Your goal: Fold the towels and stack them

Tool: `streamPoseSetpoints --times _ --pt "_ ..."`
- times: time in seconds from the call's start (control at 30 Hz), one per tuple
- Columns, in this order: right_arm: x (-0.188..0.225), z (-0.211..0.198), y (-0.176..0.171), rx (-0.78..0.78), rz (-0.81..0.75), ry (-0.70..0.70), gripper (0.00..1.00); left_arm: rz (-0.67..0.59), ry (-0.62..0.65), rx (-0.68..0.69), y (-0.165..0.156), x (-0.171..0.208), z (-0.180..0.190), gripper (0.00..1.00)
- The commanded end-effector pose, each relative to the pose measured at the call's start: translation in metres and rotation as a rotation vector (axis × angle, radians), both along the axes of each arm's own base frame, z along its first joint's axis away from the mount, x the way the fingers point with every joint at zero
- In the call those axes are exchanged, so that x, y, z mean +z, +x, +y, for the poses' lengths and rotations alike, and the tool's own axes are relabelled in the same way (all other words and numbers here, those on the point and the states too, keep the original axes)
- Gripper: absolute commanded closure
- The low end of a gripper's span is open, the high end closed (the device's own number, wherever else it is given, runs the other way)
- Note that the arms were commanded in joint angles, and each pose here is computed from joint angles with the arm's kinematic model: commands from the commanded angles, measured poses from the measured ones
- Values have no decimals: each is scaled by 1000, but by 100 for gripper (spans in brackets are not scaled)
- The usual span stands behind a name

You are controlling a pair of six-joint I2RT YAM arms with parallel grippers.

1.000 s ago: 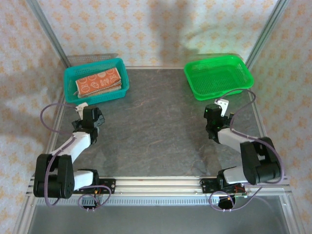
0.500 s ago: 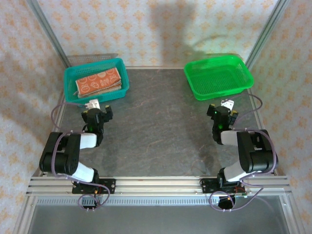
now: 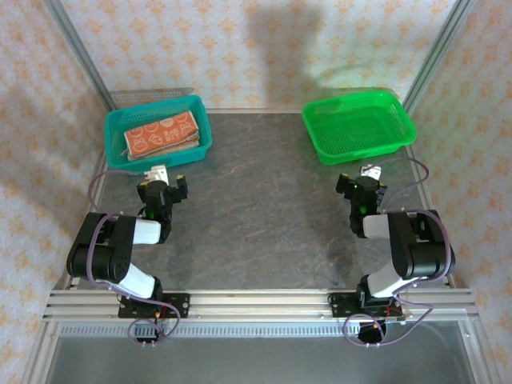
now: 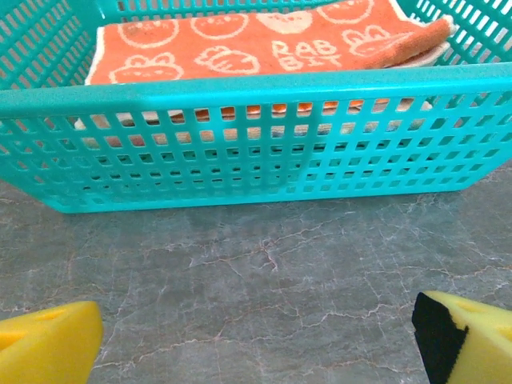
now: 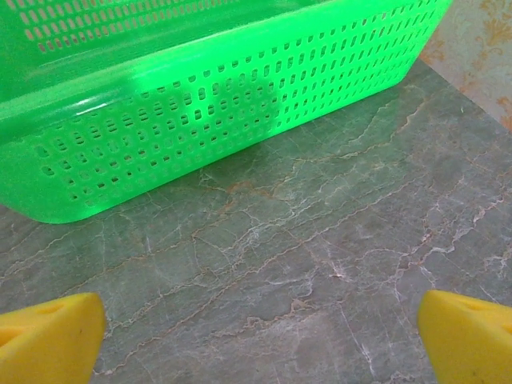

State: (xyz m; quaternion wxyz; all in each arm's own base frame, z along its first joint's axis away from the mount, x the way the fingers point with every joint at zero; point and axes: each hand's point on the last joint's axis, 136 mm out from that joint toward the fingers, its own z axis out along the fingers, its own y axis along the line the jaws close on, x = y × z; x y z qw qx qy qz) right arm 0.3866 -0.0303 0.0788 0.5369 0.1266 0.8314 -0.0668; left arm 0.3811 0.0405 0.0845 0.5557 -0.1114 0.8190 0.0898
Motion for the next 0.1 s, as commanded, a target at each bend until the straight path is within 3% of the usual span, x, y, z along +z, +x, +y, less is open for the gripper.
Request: streamPoseSetpoints --times 0.0,0.07 --pt "12 -2 6 -9 -46 12 0 -33 18 -49 11 13 -7 0" --pt "12 -2 5 -9 -47 12 1 -22 18 -61 11 12 -9 0"
